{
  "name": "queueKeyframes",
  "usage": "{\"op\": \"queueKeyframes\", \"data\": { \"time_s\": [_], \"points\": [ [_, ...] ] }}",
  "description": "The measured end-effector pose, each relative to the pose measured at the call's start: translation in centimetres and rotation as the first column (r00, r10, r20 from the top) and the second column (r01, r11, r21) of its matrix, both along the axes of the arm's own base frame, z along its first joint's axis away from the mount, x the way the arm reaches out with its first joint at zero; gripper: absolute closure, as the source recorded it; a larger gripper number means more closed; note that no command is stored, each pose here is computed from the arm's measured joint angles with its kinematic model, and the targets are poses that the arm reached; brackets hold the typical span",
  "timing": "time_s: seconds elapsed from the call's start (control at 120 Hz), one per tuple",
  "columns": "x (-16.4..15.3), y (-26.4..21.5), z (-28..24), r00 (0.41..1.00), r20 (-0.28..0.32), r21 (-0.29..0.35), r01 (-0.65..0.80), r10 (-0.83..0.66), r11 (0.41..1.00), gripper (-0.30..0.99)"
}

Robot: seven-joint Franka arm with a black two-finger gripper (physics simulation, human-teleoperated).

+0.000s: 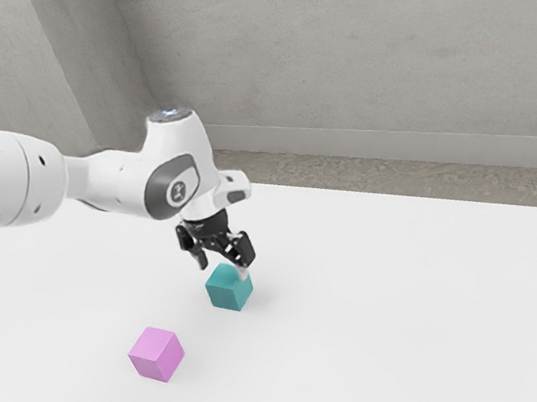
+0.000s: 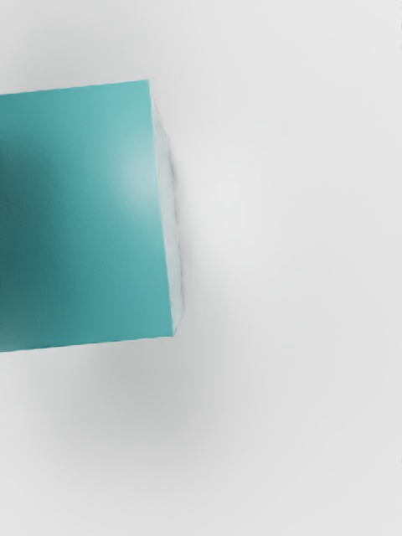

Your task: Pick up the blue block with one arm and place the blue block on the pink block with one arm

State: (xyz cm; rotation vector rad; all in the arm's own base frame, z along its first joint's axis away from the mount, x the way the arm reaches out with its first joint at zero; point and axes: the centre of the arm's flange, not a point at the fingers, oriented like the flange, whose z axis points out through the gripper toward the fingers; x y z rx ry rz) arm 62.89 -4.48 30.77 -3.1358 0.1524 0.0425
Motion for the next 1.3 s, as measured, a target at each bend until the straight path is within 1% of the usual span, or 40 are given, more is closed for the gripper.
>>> {"op": "queueKeyframes", "data": {
  "time_s": [0.225, 0.833, 0.983, 1.3],
  "points": [
    [0.7, 0.3, -0.7, 1.000, 0.001, 0.000, 0.003, -0.003, 1.000, 0.00],
    [2.4, 1.3, -4.1, 1.000, -0.027, 0.001, -0.004, 0.004, 1.000, 0.00],
    [2.3, 1.1, -4.2, 0.999, -0.031, -0.010, -0.010, 0.010, 1.000, 0.00],
    [1.5, 1.5, -4.5, 0.999, -0.046, -0.010, -0.013, 0.013, 1.000, 0.01]
  ]
}}
